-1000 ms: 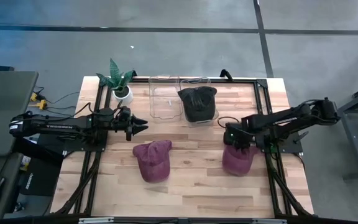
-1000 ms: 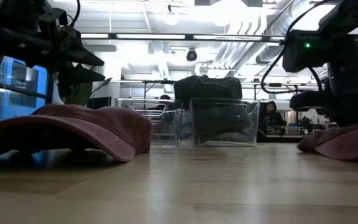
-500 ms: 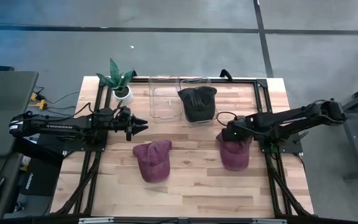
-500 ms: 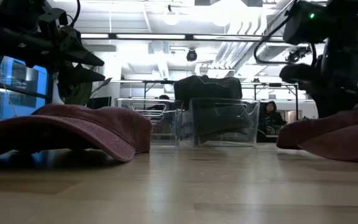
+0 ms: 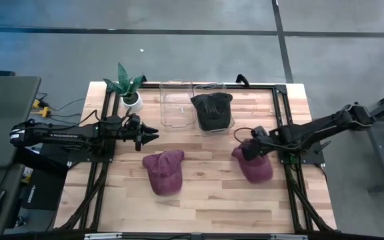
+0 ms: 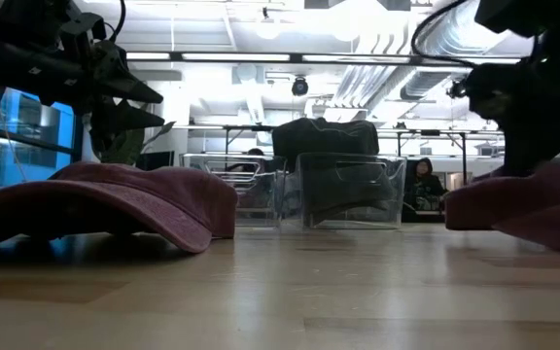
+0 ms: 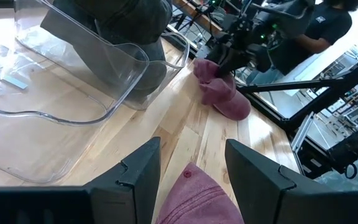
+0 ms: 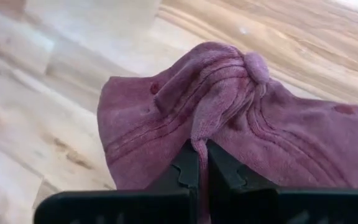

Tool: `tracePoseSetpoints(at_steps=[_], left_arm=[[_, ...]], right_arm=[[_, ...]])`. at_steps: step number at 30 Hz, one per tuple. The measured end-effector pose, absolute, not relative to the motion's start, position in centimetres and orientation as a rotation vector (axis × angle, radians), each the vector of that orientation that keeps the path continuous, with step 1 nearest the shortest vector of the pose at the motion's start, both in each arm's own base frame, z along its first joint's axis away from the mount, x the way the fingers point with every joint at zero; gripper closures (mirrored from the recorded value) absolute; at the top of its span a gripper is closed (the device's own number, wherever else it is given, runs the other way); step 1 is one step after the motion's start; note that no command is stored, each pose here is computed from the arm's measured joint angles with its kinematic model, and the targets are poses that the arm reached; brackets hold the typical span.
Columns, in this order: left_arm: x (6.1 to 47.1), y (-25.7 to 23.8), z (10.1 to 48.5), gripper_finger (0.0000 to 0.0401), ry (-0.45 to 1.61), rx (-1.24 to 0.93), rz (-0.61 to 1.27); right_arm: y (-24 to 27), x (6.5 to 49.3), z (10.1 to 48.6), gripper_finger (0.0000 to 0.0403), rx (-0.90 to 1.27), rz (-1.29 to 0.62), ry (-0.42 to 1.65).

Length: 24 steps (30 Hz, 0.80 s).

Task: Pick & Place hat
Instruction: Put the right dark red cap into the left transparent bin

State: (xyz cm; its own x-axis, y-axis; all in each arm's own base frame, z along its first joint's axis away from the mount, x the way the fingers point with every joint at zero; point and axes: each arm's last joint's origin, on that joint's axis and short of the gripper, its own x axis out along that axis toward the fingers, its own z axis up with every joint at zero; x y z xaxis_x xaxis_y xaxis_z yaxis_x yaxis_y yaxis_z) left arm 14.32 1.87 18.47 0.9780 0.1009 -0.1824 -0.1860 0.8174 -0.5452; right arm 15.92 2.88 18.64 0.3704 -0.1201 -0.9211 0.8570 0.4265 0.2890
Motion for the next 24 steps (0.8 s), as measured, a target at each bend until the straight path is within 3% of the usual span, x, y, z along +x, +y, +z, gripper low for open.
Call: tracePoseSetpoints(at_steps=[13,24], left_arm=[[14.3,1.9,18.5,0.0229,0.147,-0.595,0.153],[14.3,1.9,18.5,0.0229,0.148,-0.595,0.153]], right_arm=[[4.2,15.1,20.3,0.0402,0.906,-0.608,0.937],[4.3,15.4,25.5,0.0402,0.847,-0.598,0.891]])
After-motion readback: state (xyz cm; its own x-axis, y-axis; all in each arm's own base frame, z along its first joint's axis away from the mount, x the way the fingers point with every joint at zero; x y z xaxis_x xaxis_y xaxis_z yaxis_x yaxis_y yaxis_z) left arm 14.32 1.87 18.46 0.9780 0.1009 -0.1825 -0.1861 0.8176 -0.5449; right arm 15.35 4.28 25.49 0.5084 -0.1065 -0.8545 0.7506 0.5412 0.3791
